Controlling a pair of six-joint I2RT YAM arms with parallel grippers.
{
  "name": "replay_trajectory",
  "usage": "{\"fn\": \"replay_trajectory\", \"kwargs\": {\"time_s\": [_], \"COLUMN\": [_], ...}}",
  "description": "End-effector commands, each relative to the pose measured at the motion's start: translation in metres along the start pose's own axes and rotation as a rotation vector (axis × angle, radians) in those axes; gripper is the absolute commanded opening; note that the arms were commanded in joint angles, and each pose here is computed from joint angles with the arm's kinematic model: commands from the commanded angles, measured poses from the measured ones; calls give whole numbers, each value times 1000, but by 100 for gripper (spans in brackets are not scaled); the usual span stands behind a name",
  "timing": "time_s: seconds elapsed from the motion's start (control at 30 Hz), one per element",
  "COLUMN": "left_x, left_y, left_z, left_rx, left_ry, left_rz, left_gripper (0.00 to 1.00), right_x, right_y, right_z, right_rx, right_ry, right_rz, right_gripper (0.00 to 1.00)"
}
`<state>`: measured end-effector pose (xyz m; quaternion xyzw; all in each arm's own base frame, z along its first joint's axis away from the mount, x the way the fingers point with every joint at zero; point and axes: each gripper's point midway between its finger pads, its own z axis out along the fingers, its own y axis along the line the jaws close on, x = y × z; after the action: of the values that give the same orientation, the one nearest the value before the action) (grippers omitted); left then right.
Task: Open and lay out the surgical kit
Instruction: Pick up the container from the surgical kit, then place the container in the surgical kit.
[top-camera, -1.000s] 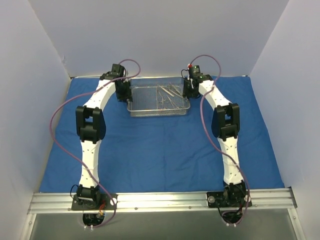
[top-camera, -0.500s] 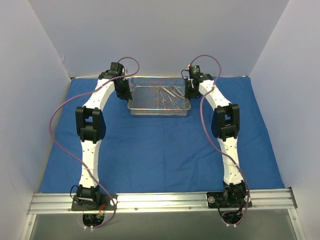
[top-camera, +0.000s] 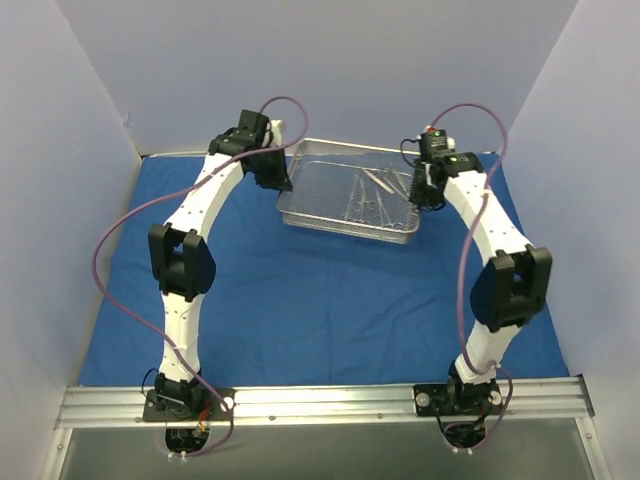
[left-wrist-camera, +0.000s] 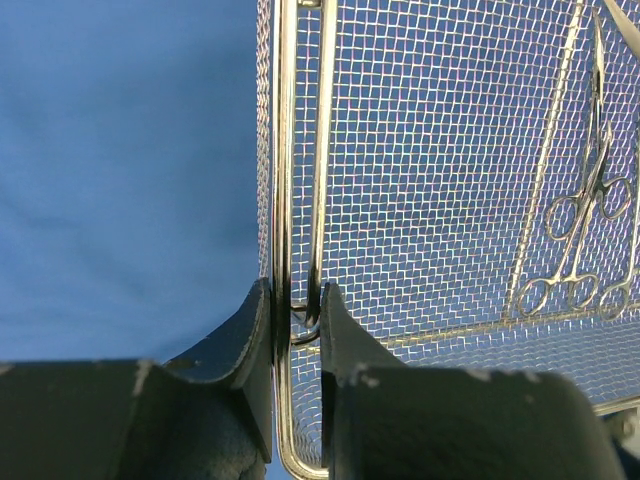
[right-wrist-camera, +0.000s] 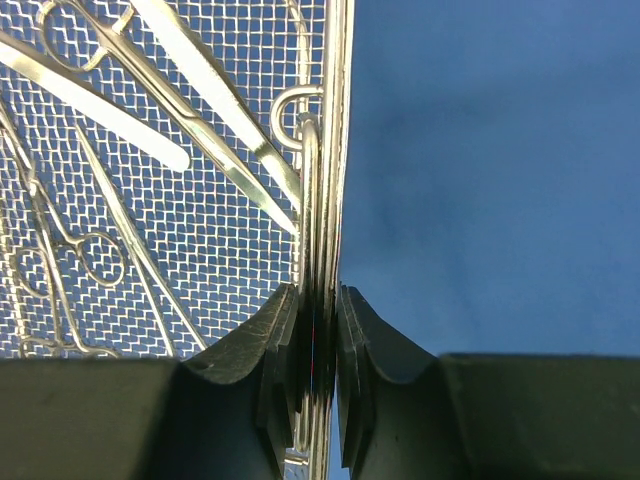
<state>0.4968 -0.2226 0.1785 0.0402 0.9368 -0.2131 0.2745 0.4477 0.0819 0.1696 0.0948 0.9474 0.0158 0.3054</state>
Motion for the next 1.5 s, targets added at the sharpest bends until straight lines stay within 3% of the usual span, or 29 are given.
{"fn": "replay_trajectory", "kwargs": {"time_s": [0.0, 0.1, 0.4, 0.53, 0.67, 0.93, 1.0, 1.03, 1.07, 1.13, 1.33, 1.47], "left_x": [-11, 12, 75, 98, 115, 134, 139, 141, 147, 149, 160, 146], "left_y": [-104, -142, -217, -225, -227, -225, -223, -223, -222, -223, -209, -196], "left_z": [-28, -18, 8, 24, 36, 55, 60, 60, 63, 61, 53, 37], "left_rx": [246, 318, 422, 422, 409, 386, 383, 387, 396, 411, 416, 403], "left_ry": [-103, -57, 54, 106, 144, 187, 205, 211, 226, 224, 261, 231], "left_rz": [144, 165, 254, 267, 278, 292, 283, 281, 272, 270, 258, 248], "left_gripper": [2, 2, 2, 2, 2, 2, 11, 16, 32, 44, 58, 72], "right_x": [19, 42, 150, 182, 212, 220, 219, 218, 218, 218, 210, 185], "right_y": [-20, -57, -143, -146, -152, -162, -161, -161, -161, -159, -156, -160], "right_z": [-49, -79, -100, -92, -84, -77, -76, -77, -78, -79, -91, -101], "right_rx": [5, 42, 248, 248, 292, 364, 359, 359, 355, 342, 344, 351], "right_ry": [-19, -39, 100, 121, 225, 272, 276, 277, 271, 275, 292, 256], "right_rz": [45, 114, 305, 372, 407, 405, 405, 403, 404, 406, 403, 355], "right_gripper": [0, 0, 0, 0, 0, 0, 0, 3, 9, 25, 57, 68]}}
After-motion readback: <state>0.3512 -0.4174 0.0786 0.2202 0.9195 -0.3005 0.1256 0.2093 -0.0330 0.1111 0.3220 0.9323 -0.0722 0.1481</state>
